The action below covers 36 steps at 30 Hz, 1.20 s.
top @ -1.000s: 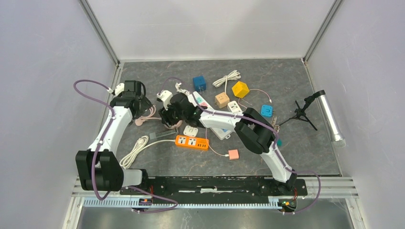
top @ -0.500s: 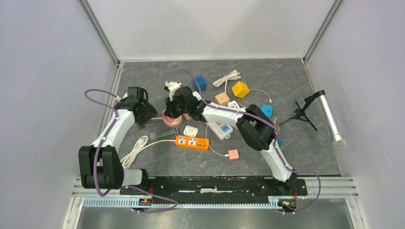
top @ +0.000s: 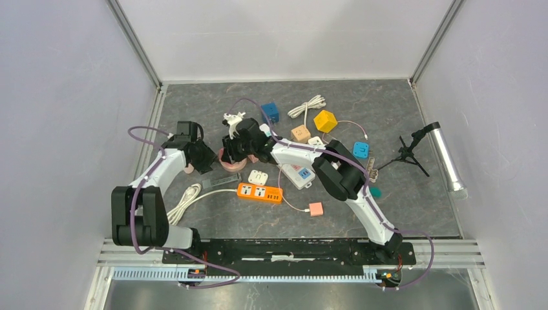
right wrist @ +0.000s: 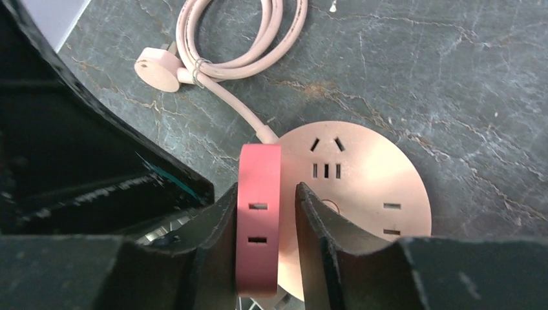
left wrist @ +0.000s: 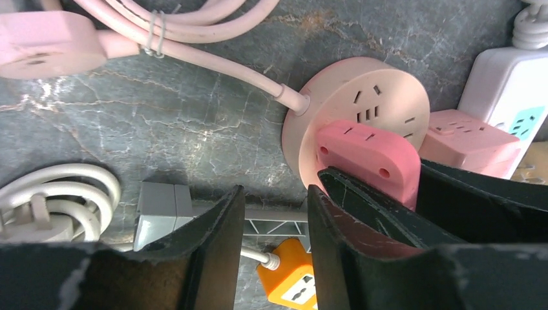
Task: Pull the plug off the socket
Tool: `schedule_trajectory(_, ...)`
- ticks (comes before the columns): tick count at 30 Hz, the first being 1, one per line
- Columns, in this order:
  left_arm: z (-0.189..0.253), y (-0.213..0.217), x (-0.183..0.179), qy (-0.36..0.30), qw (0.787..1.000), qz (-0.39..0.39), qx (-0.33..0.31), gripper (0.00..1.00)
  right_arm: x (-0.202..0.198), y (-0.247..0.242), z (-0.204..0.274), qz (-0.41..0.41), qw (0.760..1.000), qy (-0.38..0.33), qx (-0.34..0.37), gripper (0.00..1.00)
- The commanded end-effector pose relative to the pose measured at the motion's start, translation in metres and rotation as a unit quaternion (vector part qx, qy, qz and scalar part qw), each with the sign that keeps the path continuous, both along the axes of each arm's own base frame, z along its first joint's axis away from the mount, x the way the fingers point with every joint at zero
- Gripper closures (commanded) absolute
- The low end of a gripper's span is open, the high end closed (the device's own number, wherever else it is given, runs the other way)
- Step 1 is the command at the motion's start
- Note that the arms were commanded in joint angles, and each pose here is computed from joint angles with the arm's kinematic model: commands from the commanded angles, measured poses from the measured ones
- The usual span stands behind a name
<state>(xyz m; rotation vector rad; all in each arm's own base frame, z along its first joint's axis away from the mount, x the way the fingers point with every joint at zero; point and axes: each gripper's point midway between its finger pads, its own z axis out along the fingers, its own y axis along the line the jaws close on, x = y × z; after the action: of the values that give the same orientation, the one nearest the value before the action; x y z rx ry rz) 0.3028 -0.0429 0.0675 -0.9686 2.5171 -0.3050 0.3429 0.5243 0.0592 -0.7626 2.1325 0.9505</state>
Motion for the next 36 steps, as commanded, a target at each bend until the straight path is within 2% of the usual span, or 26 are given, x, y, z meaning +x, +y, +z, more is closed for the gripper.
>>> schedule_trajectory(1,-0.007,-0.013,0.012,-0.025,0.999,-0.022,-0.035,0.54,0.006,0.011,0.012,0.011,1.0,0.008,0.028,0.64)
schedule_trajectory(6,-0.01,-0.014,0.019,-0.041,0.998,-0.022,-0.039,0.56,0.006,0.012,0.015,0.007,0.999,0.025,0.042,0.83)
schedule_trajectory(12,-0.026,-0.018,0.016,-0.034,0.998,-0.015,-0.052,0.56,0.008,0.014,0.029,0.003,0.997,0.045,0.066,1.0)
schedule_trajectory(22,-0.055,-0.011,-0.008,0.046,0.998,0.005,-0.038,0.66,0.006,0.02,0.06,0.013,0.988,0.084,0.128,1.0)
schedule_trajectory(25,-0.06,-0.006,-0.017,0.068,0.997,0.008,-0.023,0.69,0.005,0.023,0.075,0.022,0.985,0.077,0.151,1.0)
schedule_trajectory(28,-0.063,-0.007,-0.022,0.08,0.996,0.009,-0.025,0.71,0.011,0.024,0.097,0.035,0.986,0.006,0.162,1.0)
schedule_trajectory(31,-0.065,-0.008,-0.024,0.089,0.996,0.009,-0.026,0.72,0.024,0.02,0.106,0.032,0.987,-0.065,0.144,1.0)
schedule_trajectory(36,-0.073,-0.009,-0.03,0.114,0.993,0.005,-0.021,0.73,0.03,0.014,0.102,0.027,0.986,-0.119,0.117,1.0)
